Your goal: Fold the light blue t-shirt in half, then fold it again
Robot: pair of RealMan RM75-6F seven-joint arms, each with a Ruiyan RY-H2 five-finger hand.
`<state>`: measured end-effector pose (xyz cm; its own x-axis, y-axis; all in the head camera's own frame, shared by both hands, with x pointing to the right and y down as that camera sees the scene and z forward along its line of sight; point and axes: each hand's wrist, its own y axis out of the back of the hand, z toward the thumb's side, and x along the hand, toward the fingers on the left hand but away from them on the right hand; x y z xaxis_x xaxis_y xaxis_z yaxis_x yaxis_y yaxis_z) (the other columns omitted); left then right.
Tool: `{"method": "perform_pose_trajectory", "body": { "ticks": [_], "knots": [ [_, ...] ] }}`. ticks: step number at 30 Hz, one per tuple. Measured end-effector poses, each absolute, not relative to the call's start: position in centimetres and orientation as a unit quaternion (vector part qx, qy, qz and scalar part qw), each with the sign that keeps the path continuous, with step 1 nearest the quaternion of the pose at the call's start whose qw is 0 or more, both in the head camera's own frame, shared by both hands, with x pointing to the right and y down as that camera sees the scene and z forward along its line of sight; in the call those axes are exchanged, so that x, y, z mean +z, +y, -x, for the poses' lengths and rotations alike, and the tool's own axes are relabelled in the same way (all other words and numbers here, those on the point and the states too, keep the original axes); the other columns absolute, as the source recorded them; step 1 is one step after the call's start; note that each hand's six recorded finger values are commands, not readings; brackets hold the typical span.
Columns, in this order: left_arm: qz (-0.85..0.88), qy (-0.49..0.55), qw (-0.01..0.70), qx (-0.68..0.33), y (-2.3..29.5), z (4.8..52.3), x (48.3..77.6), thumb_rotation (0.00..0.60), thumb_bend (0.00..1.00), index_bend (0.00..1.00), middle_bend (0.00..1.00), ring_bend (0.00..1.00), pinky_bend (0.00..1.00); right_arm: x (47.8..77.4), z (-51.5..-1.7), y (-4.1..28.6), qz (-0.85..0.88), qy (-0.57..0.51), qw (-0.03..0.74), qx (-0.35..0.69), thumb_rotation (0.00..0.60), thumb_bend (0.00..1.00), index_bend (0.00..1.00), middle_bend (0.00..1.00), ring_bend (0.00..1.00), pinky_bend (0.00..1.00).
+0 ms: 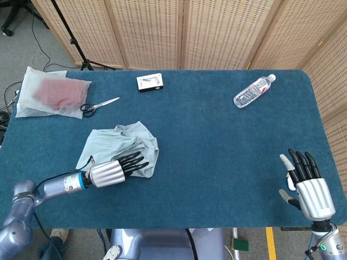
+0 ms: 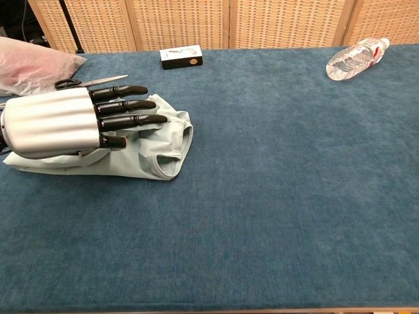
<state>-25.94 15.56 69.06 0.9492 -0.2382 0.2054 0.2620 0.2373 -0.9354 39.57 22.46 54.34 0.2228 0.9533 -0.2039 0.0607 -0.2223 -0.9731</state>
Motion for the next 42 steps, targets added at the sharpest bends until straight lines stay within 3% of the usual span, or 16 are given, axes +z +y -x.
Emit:
{"method": "perform_pose_trajectory", "body": {
  "ticks": [2,7,9,15,24,30,42],
  "knots": [
    [0.595,-0.011,0.788,-0.158,15.7,25.9,69.1,0.6,0.54,0.57,0.0,0.0,0.0,54.4,-39.5,22.5,0.624,-0.406,0.472,0.472,0.6,0.0,0.0,0.0,0.0,0.0],
    [0.59,0.003,0.792,-0.157,15.7,25.4,69.0,0.6,0.47,0.07,0.0,0.0,0.0,54.3,-39.5,22.6,0.624,-0.405,0.473,0.472,0.6,0.0,0.0,0.0,0.0,0.0],
    [0.592,0.01,0.791,-0.155,15.8,25.2,68.9,0.6,0.43,0.0,0.0,0.0,0.0,54.4,-39.5,22.6,0.624,-0.404,0.473,0.473,0.6,0.0,0.0,0.0,0.0,0.0],
    [0.608,0.04,0.781,-0.136,16.3,24.4,68.1,0.6,0.27,0.0,0.0,0.0,0.0,54.3,-39.5,22.6,0.624,-0.404,0.473,0.473,0.6,0.0,0.0,0.0,0.0,0.0],
    [0.64,0.137,0.743,-0.14,15.2,24.3,66.2,0.6,0.16,0.0,0.0,0.0,0.0,54.3,-39.4,22.7,0.625,-0.403,0.473,0.473,0.6,0.0,0.0,0.0,0.0,0.0],
    [0.675,0.228,0.689,-0.133,13.9,24.6,64.4,0.6,0.0,0.0,0.0,0.0,0.0,54.4,-39.3,22.8,0.625,-0.4,0.473,0.475,0.6,0.0,0.0,0.0,0.0,0.0],
    [0.724,0.264,0.622,-0.138,13.4,25.9,64.2,0.6,0.0,0.0,0.0,0.0,0.0,54.6,-39.2,22.9,0.625,-0.397,0.473,0.477,0.6,0.0,0.0,0.0,0.0,0.0]
  ]
}}
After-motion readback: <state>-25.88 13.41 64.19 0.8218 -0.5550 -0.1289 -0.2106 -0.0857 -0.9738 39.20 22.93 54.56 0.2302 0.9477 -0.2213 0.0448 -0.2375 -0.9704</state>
